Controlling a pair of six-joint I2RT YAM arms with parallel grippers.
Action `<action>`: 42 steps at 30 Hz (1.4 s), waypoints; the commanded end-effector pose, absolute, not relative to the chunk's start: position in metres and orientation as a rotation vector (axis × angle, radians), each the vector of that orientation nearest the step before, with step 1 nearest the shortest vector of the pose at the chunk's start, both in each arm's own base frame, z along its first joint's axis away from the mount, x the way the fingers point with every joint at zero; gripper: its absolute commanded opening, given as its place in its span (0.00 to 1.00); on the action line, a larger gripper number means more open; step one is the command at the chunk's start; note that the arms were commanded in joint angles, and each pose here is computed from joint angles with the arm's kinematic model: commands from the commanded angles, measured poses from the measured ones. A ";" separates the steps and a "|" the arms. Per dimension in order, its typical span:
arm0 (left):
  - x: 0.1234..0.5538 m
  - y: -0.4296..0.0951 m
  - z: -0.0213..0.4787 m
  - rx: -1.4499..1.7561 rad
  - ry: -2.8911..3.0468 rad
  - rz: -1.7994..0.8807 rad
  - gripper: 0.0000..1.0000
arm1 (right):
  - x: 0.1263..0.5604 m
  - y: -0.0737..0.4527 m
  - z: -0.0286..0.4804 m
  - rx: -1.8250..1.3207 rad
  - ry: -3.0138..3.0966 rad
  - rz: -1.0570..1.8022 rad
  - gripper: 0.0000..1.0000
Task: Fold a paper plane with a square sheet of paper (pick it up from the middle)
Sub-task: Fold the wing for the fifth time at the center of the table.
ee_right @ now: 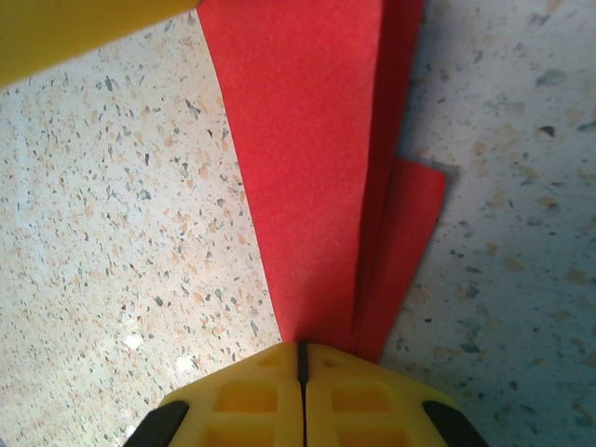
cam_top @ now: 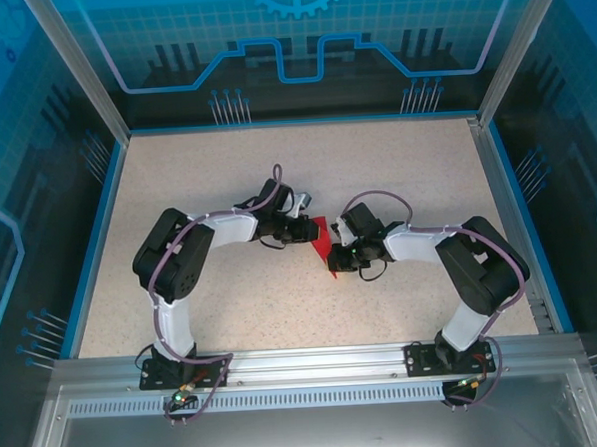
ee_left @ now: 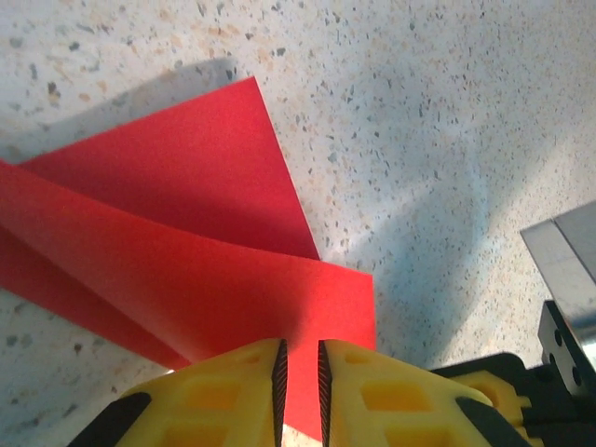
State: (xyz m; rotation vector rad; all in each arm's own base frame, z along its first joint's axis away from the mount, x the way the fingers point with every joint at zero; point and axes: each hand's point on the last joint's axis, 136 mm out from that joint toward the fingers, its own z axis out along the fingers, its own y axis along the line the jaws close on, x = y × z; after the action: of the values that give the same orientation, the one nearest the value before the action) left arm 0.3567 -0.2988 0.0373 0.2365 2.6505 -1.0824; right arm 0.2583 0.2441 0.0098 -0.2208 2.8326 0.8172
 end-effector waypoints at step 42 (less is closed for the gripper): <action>0.422 -0.238 -0.008 -0.063 2.798 -0.804 0.21 | 0.203 0.202 -0.043 -0.158 3.118 0.627 0.06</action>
State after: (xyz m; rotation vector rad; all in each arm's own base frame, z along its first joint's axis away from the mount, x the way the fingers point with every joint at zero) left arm 0.3989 -0.2749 0.0167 0.0787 2.7602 -0.9923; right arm 0.2582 0.2457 0.0085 -0.2237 2.8270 0.8427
